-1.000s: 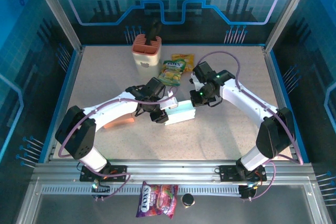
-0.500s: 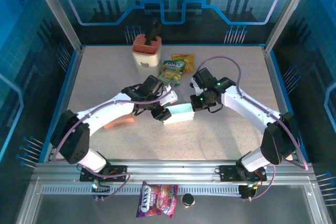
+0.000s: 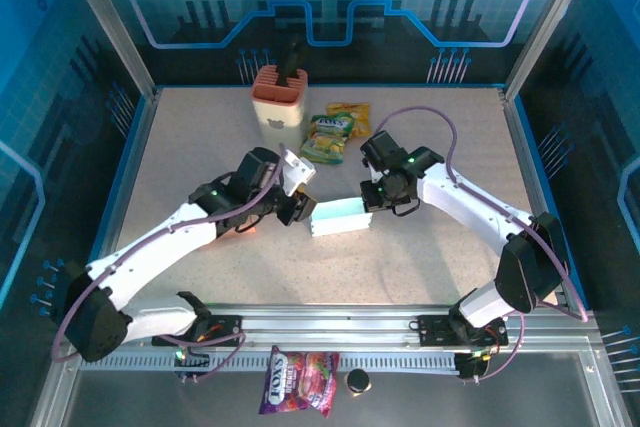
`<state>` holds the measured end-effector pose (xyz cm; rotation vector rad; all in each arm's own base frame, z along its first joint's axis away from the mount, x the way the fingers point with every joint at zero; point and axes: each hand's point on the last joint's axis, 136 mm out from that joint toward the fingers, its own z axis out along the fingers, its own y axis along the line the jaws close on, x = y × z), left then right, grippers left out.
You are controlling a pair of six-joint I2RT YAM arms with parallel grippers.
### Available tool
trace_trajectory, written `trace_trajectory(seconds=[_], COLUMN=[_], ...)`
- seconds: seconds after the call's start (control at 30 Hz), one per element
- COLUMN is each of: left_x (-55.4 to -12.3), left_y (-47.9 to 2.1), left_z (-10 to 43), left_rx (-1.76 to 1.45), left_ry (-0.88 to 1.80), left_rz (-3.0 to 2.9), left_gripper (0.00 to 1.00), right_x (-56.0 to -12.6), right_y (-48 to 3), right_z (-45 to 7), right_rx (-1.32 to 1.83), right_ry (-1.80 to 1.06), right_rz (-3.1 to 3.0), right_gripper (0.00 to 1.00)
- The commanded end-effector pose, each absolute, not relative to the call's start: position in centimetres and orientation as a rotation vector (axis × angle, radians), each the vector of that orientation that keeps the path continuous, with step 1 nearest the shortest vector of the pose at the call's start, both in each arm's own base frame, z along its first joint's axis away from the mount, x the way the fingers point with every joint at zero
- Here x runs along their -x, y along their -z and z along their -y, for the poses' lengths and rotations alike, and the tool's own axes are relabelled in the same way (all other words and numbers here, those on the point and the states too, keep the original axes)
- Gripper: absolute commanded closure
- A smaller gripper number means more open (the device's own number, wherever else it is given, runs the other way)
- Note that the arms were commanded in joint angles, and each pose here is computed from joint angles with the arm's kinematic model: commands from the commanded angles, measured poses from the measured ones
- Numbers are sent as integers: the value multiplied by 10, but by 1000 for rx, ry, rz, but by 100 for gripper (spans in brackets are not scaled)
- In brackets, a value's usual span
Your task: Fold the paper box
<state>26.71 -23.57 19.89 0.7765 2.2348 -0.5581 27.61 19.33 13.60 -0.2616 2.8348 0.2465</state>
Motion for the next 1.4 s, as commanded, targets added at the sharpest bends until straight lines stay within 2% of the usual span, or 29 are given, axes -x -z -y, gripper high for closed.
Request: trace_trajectory(seconds=[0.0, 0.07, 0.27, 0.83, 1.37], left_x=[-258, -250, -237, -273, -284], left_y=[-192, -182, -167, -143, -136], left_z=[219, 216, 226, 224, 233], left_rx=[-539, -481, -463, -487, -486], left_ry=[566, 577, 643, 416, 429], left_rz=[-2422, -2528, -2691, -2726, -2719], left_gripper=[65, 67, 65, 63, 82], right_x=[-275, -275, -274, -274, -275], right_y=[-142, -141, -139, -138, -137], right_z=[-196, -197, -195, -197, -198], right_rx=[220, 216, 180, 184, 184], right_ry=[-217, -208, -181, -192, -191], right_rz=[-2848, -2858, -2877, -2881, -2880], right_gripper=[100, 100, 100, 100, 100])
